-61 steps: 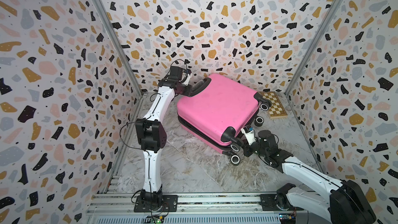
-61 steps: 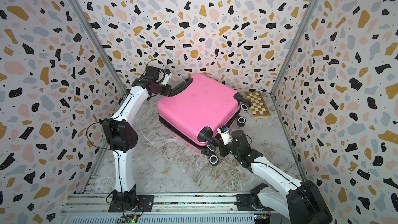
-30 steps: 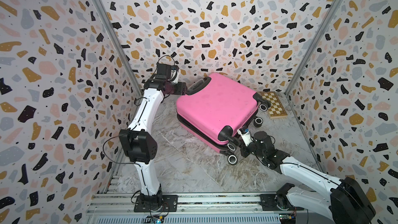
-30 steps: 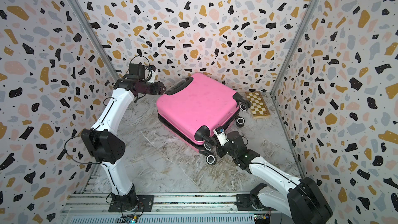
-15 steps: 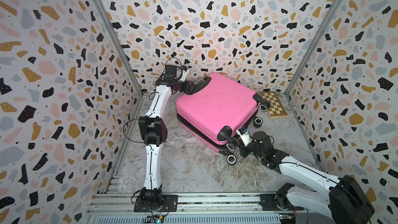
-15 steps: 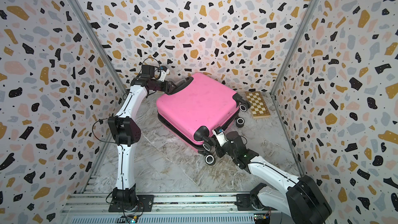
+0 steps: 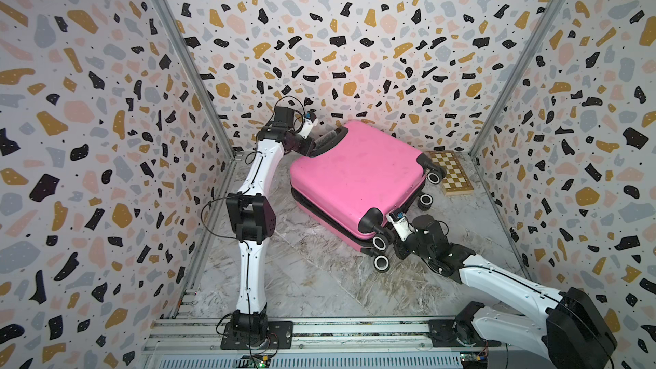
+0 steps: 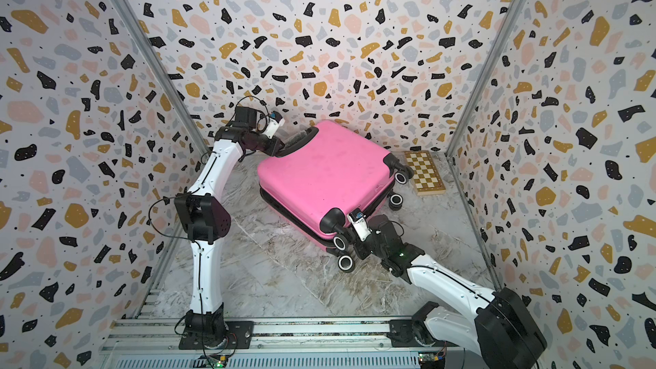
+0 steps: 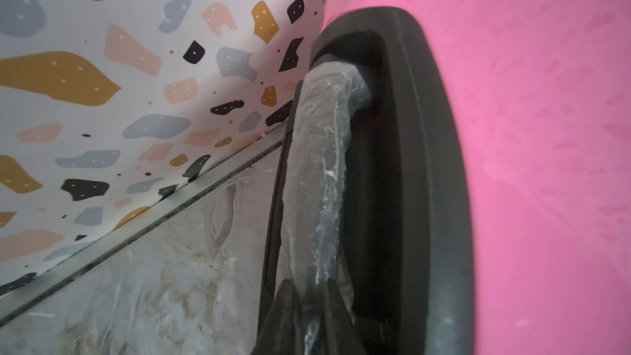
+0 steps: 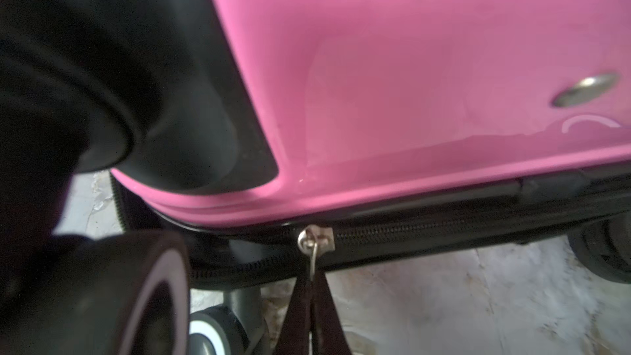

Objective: Close the suitcase zippers
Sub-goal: Zip the zipper on the suitcase.

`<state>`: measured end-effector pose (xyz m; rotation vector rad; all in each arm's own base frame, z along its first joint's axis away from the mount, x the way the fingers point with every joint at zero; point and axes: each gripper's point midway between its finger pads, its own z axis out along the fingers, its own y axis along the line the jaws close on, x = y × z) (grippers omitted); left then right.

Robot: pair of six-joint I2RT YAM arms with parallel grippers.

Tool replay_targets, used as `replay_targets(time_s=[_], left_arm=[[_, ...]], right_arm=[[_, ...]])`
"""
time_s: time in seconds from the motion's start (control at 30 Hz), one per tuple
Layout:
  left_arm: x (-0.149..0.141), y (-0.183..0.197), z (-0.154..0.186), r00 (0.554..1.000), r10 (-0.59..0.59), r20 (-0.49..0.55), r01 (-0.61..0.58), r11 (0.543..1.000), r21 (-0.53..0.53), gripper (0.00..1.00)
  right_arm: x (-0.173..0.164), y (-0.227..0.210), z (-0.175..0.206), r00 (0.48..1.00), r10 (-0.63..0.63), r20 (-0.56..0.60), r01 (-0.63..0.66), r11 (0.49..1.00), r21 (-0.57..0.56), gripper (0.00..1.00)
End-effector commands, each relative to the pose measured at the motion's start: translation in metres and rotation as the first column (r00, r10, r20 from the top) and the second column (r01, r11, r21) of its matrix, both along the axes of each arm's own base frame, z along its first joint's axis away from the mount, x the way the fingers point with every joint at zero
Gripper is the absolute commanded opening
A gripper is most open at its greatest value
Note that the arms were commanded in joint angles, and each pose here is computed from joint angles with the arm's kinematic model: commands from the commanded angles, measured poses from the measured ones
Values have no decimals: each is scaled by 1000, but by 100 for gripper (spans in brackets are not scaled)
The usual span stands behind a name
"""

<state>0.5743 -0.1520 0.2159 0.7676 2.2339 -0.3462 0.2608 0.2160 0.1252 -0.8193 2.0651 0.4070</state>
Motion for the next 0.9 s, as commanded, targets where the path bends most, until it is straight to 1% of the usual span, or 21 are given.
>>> replay_targets(time_s=[0.0, 0.13, 0.27, 0.3, 0.37, 0.5, 0.63, 0.77, 0.8, 0.83, 0.87], left_arm=[[-139, 18, -130, 763, 27, -646, 107, 980, 167, 11], [-167, 31, -121, 731, 91, -677, 54, 980, 190, 10], [-191, 41, -109, 717, 127, -685, 9, 981, 191, 10], [-197, 44, -106, 714, 139, -686, -4, 981, 194, 8], [-205, 49, -101, 710, 162, -686, -29, 979, 202, 0], [-215, 59, -84, 720, 219, -658, -105, 972, 208, 0], [-231, 63, -67, 729, 264, -632, -168, 963, 210, 0], [-252, 72, -54, 721, 319, -615, -218, 947, 236, 0], [-257, 73, -49, 723, 324, -611, -224, 945, 237, 1], [-261, 73, -43, 728, 327, -602, -231, 945, 233, 15], [-263, 74, -36, 737, 333, -588, -240, 943, 232, 23]], right_arm=[[15, 1, 38, 992, -40, 119, 36, 999, 37, 0], [18, -9, 39, 987, -100, 129, 96, 995, 37, 0], [16, -16, 36, 984, -120, 135, 117, 993, 29, 0], [15, -17, 36, 983, -126, 134, 123, 992, 30, 0], [14, -19, 35, 983, -134, 128, 130, 991, 35, 0], [10, -23, 35, 981, -148, 124, 143, 988, 54, 0], [6, -24, 33, 982, -152, 114, 144, 987, 73, 0], [4, -24, 28, 983, -155, 99, 147, 986, 81, 0], [4, -25, 26, 982, -161, 94, 154, 985, 77, 0], [5, -26, 24, 981, -170, 90, 163, 984, 76, 0], [5, -27, 24, 981, -173, 88, 167, 983, 73, 0]])
